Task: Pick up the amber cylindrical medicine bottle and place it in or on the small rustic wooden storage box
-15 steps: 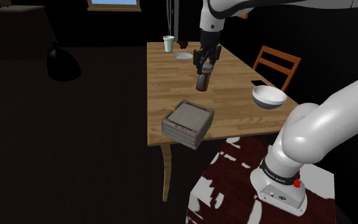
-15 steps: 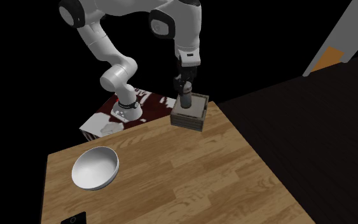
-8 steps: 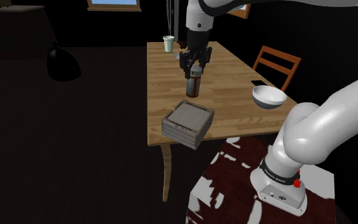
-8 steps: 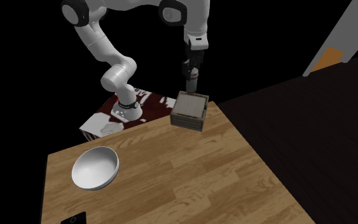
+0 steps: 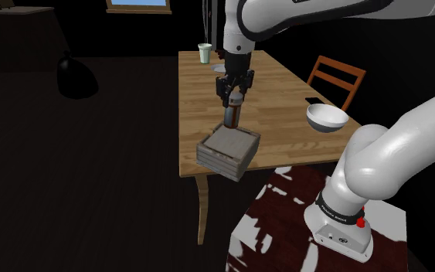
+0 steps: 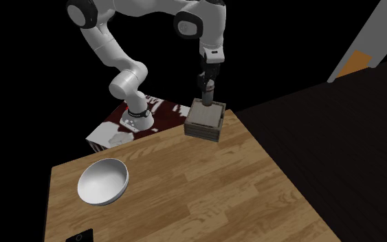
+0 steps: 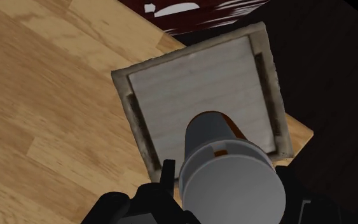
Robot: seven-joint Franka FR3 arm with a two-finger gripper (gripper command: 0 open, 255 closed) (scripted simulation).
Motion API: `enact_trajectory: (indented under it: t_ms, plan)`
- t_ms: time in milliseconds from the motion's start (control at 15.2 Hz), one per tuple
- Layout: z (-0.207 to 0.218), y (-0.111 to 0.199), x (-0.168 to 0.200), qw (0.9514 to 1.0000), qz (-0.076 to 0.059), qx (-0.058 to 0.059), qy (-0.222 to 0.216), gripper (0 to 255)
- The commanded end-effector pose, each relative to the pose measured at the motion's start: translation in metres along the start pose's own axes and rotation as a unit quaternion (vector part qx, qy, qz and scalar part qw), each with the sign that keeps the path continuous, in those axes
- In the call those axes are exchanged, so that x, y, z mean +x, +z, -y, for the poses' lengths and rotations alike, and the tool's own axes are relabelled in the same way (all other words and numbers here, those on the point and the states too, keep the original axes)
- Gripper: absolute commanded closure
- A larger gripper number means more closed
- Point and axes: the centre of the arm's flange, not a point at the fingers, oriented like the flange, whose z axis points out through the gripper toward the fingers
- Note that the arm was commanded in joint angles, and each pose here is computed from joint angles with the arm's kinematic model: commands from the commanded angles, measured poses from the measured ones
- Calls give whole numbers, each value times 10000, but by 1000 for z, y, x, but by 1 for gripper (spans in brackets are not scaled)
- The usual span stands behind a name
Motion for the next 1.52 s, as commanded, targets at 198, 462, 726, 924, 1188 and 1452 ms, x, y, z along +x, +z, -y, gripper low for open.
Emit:
enact_trajectory:
  t_ms: [198, 462, 726, 924, 1188, 1452]
  plan:
    - [1, 26, -1, 10000, -5, 2, 0, 255]
    - [1, 47, -1, 10000, -5, 2, 0, 255]
    - [1, 65, -1, 10000, -5, 2, 0, 255]
    - [1, 65, -1, 10000, -5, 2, 0, 255]
    - [1, 65, -1, 10000, -5, 2, 0, 255]
    - [1, 65, -1, 10000, -5, 2, 0, 0]
